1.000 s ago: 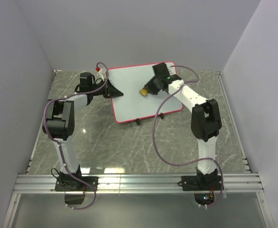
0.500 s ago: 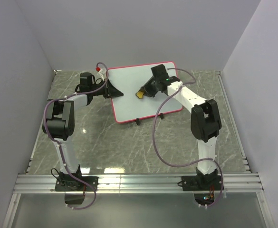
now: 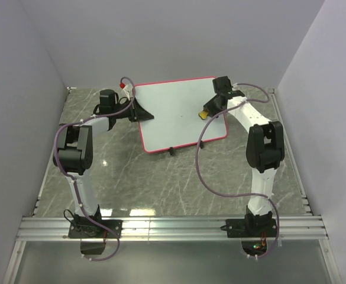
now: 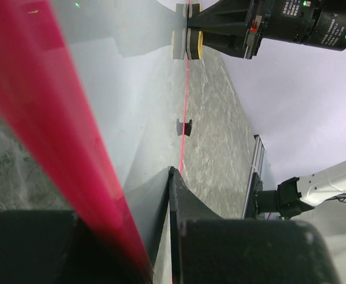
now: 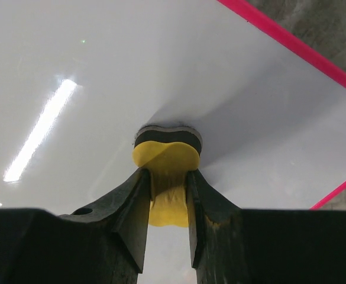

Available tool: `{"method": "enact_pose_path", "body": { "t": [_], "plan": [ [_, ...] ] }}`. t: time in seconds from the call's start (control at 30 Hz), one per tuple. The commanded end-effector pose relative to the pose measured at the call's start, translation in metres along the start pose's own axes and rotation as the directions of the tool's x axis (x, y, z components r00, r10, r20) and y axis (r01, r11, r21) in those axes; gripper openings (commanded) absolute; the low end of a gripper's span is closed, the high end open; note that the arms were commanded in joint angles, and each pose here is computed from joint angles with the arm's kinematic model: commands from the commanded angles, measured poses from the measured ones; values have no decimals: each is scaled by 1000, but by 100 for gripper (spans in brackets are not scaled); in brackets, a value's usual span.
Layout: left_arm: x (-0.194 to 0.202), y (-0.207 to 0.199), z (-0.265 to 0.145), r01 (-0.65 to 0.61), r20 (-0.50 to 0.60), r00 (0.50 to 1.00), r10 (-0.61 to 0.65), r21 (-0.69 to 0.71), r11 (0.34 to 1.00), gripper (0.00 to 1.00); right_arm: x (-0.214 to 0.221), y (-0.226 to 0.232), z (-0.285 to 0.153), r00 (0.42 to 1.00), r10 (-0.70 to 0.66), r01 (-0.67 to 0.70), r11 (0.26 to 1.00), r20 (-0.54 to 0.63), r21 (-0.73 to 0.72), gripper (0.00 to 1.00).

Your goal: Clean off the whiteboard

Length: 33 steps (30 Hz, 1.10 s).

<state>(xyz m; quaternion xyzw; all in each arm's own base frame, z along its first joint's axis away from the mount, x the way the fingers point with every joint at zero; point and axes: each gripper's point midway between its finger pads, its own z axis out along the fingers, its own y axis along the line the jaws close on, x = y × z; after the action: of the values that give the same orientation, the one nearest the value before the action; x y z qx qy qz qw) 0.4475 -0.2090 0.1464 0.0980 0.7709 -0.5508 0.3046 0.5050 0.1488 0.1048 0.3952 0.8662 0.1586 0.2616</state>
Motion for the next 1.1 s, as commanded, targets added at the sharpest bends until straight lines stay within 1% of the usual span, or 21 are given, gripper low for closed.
{"method": "enact_pose_path", "body": {
  "t": [0.0, 0.13, 0.17, 0.27, 0.4, 0.47, 0.5, 0.57, 0.67, 0.7, 0.77, 0.8, 0.83, 0.93, 0.97, 1.0, 1.03, 1.07],
  "plan": [
    [-5, 19, 1, -58, 24, 998, 61, -87, 994, 0, 28, -18, 16, 998, -56, 58, 995, -26, 82, 0],
    [-5, 20, 1, -57, 24, 998, 59, -87, 995, 0, 63, 16, 6, 992, -101, 101, 995, -78, -3, 0],
    [-4, 20, 1, -57, 24, 998, 59, -87, 995, 0, 76, 31, -1, 988, -120, 117, 992, -92, -40, 0],
    [-3, 21, 2, -55, 21, 998, 57, -87, 995, 0, 113, 55, -14, 977, -159, 146, 984, -139, -98, 0],
    [-5, 21, 2, -55, 23, 998, 57, -84, 995, 0, 155, 75, -27, 954, -211, 174, 968, -214, -181, 0],
    [-4, 21, 2, -54, 22, 998, 56, -85, 995, 0, 164, 79, -28, 944, -226, 182, 964, -238, -193, 0],
    [-4, 21, 2, -54, 23, 998, 56, -84, 995, 0, 169, 74, -24, 938, -236, 194, 965, -255, -177, 0],
    [-4, 21, 2, -54, 23, 998, 56, -84, 995, 0, 166, 70, -22, 937, -243, 206, 965, -250, -163, 0],
    [-4, 21, 1, -53, 26, 998, 56, -88, 995, 0, 141, 61, -25, 952, -238, 213, 967, -193, -142, 0],
    [-5, 21, 0, -54, 28, 998, 57, -88, 995, 0, 127, 63, -34, 958, -243, 221, 964, -151, -151, 0],
    [-6, 21, 0, -55, 30, 998, 57, -87, 995, 0, 102, 49, -36, 966, -238, 226, 967, -101, -119, 0],
    [-6, 20, 0, -57, 29, 998, 59, -88, 995, 0, 90, 49, -50, 964, -258, 248, 960, -63, -132, 0],
    [-7, 22, 0, -51, 31, 998, 55, -101, 994, 0, 73, 32, -48, 967, -254, 251, 964, -25, -82, 0],
    [-7, 24, -2, -59, 34, 997, 63, -114, 992, 1, 44, 13, -70, 960, -275, 277, 959, 54, -57, 0],
    [-7, 25, -2, -65, 34, 997, 70, -117, 991, 2, 39, -9, -66, 960, -273, 274, 962, 52, -12, 0],
    [-6, 25, -3, -65, 34, 997, 70, -120, 991, 2, 31, -13, -80, 958, -275, 278, 960, 83, -21, 0],
    [-4, 26, -3, -63, 33, 997, 68, -125, 990, 3, 27, -22, -83, 957, -274, 276, 961, 91, -7, 0],
    [-4, 25, -3, -71, 34, 997, 76, -127, 989, 4, 22, -45, -81, 959, -267, 265, 963, 96, 41, 0]
  ]
}}
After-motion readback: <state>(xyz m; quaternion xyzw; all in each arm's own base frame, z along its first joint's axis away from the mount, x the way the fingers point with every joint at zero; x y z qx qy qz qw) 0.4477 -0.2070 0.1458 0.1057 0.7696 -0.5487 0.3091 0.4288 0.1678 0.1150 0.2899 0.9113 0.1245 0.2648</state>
